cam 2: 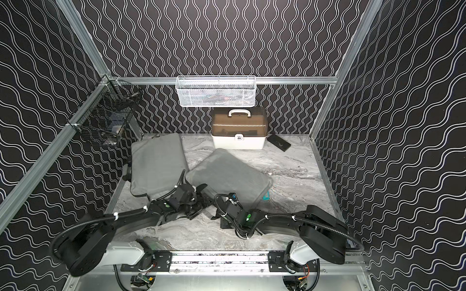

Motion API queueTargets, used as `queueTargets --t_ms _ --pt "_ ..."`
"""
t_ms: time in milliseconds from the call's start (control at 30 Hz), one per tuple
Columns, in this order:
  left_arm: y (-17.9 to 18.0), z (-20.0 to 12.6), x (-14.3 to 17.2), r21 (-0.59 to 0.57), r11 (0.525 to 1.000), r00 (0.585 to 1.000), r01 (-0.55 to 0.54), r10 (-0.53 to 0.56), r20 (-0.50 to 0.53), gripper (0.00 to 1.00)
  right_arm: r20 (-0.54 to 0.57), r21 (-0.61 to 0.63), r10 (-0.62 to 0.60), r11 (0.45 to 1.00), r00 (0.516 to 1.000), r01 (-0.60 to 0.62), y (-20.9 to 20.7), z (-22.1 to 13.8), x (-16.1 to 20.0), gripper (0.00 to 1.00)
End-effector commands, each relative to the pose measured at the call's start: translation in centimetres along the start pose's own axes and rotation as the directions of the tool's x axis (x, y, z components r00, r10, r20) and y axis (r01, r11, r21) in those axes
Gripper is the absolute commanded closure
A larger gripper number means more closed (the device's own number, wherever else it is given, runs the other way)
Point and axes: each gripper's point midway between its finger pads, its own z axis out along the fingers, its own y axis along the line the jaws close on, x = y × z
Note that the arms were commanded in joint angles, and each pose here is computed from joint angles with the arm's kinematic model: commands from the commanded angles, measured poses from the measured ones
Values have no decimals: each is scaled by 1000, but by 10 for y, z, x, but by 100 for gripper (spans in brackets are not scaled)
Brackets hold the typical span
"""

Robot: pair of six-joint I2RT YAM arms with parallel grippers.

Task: Put the mouse into the laptop bag
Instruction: Zip the zipper on the zippered laptop bag.

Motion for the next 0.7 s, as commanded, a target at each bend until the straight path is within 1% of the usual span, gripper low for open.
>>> queueTargets --t_ms 0,67,100,167,200,267,300,333,367,400,433,500,600,667 --pt "-34 10 -11 96 995 998 -1 -5 67 8 24 -46 -24 999 999 26 5 -4 -1 100" --pt "-41 15 -10 87 996 997 -14 7 83 11 19 -76 -36 996 999 37 9 -6 2 100" --pt "-45 19 -9 89 996 997 -20 13 78 16 19 -89 -45 995 999 47 11 -6 3 100" --pt "-51 29 -8 87 996 998 -27 22 67 32 16 -105 -67 992 998 68 17 -8 6 100" --pt "-52 34 -8 83 996 998 -28 23 65 44 15 -110 -74 991 997 75 19 -9 7 100" --pt "-50 43 -9 63 997 997 -35 31 66 74 11 -110 -78 991 997 79 19 -11 9 100" --pt "-45 44 -12 25 999 997 -36 34 74 87 10 -90 -71 993 997 72 14 -11 9 100" --pt "-41 43 -19 -23 999 995 -43 45 93 97 11 -60 -60 996 998 61 7 -12 10 100" --pt "-36 40 -25 -66 997 992 -50 58 114 100 11 -23 -46 999 999 46 -2 -13 11 100" --pt "-32 35 -33 -98 994 988 -54 68 137 100 13 22 -29 999 999 29 -13 -14 12 100" --pt "-30 30 -43 -111 992 985 -54 71 159 100 27 69 -16 998 1000 14 -25 -17 11 100" --pt "-25 22 -62 -107 994 982 -34 53 182 100 45 121 12 992 999 -18 -42 -22 11 100" --pt "-22 15 -90 -80 997 980 -13 28 197 100 56 149 47 987 997 -55 -60 -29 13 100" --pt "-23 18 -104 -75 997 983 -12 26 182 100 58 145 61 987 996 -68 -64 -32 15 100"
